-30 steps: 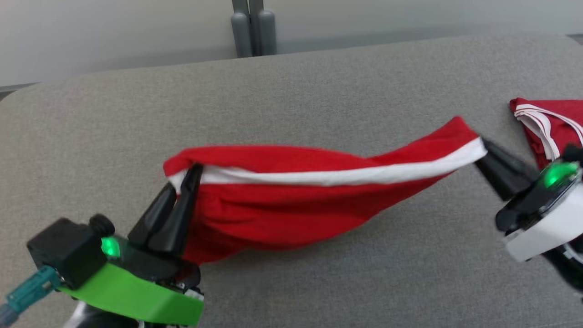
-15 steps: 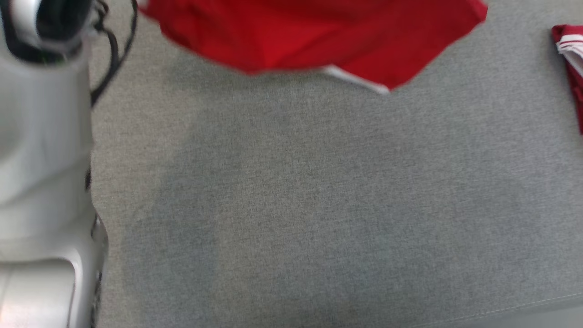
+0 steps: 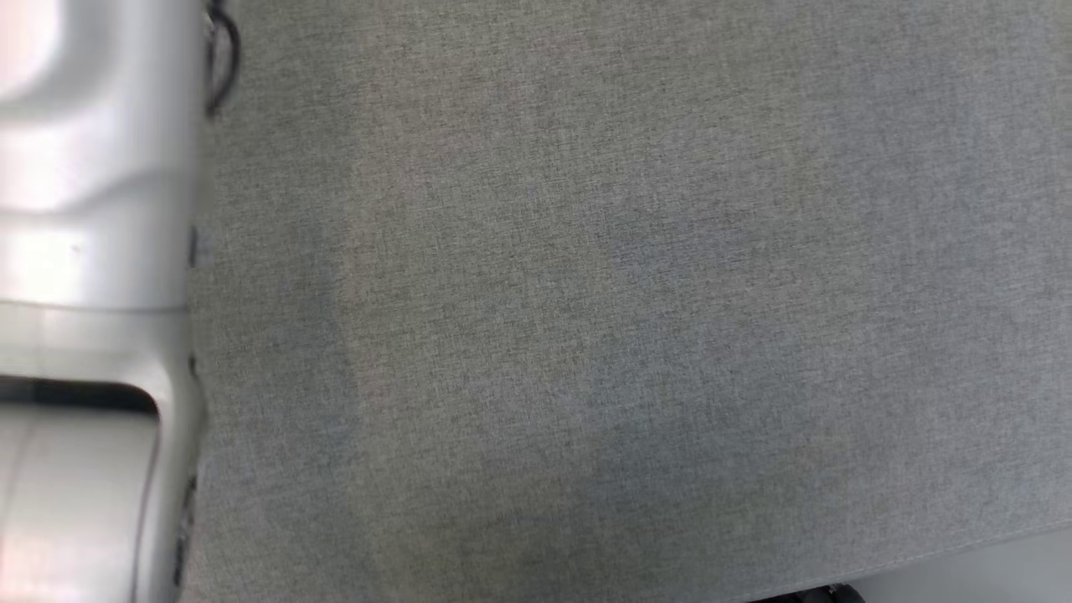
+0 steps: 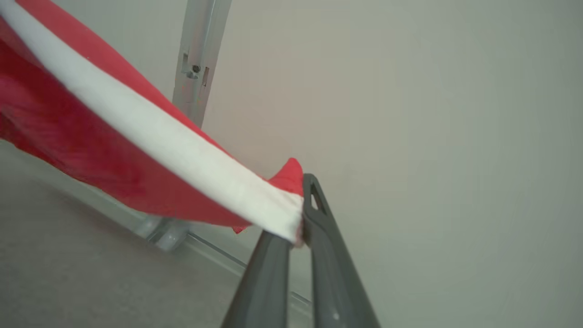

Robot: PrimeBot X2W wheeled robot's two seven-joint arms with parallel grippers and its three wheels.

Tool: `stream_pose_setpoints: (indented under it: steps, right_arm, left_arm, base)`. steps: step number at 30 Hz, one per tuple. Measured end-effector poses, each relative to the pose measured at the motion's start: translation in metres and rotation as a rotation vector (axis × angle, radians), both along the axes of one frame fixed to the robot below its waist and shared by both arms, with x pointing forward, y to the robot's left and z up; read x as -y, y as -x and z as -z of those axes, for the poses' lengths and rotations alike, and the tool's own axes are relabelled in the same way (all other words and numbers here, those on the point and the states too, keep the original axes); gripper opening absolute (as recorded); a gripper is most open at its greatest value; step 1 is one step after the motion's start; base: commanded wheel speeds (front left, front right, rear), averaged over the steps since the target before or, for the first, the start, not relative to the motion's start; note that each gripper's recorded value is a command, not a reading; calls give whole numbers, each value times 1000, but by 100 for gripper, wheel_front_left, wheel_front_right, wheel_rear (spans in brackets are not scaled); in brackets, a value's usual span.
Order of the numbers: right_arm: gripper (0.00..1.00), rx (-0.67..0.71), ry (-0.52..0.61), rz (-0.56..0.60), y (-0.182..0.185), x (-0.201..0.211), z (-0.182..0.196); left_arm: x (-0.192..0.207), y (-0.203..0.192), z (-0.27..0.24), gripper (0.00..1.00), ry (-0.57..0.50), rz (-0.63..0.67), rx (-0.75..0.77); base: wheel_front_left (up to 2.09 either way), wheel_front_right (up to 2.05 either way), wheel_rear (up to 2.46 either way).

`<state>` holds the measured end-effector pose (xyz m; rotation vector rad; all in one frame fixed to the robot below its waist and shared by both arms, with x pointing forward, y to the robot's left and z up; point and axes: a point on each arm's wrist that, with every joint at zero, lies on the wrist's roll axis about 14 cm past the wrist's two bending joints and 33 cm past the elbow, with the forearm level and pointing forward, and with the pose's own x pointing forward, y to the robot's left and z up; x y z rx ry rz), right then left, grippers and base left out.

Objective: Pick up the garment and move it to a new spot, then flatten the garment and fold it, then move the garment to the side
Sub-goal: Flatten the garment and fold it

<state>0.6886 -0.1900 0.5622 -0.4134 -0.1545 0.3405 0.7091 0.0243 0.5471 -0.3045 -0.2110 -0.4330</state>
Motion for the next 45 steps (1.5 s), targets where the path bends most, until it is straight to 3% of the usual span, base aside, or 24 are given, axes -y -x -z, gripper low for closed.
stream_pose_setpoints:
  steps: [3, 10, 19, 23, 26, 32, 37, 40, 45]
  right_arm:
    - [0, -124, 1, 2, 34, 13, 59]
    - [0, -353, -24, 20, 142, 37, 137]
    - [0, -589, -89, 43, 302, 27, 176]
    - [0, -658, -101, 76, 364, 30, 170]
    - [0, -662, -101, 92, 392, 31, 153]
    - [0, -573, -91, 87, 379, 31, 108]
    - [0, -534, -48, -4, 337, 15, 80]
    - [0, -556, 16, -37, 310, 13, 78]
    - [0, -630, 30, -89, 263, 3, 88]
  left_arm:
    - [12, 28, 56, 0, -34, 45, -113]
    - [11, 128, 125, 0, -70, 131, -273]
    - [-30, 302, 174, 0, -39, -6, -568]
    - [-40, 374, 176, 0, -45, -47, -664]
    - [-37, 403, 161, 0, -3, -46, -684]
    - [-35, 400, 121, 0, 62, -29, -614]
    - [-26, 365, 78, 0, 114, 24, -515]
    - [-21, 342, 67, 0, 102, 41, -494]
    - [-19, 312, 71, 0, 60, 27, -525]
  base:
    - [0, 0, 0]
    - [0, 0, 0]
    - [0, 0, 0]
    - [0, 0, 0]
    - [0, 0, 0]
    - [0, 0, 0]
    - [0, 0, 0]
    - [0, 0, 0]
    - [0, 0, 0]
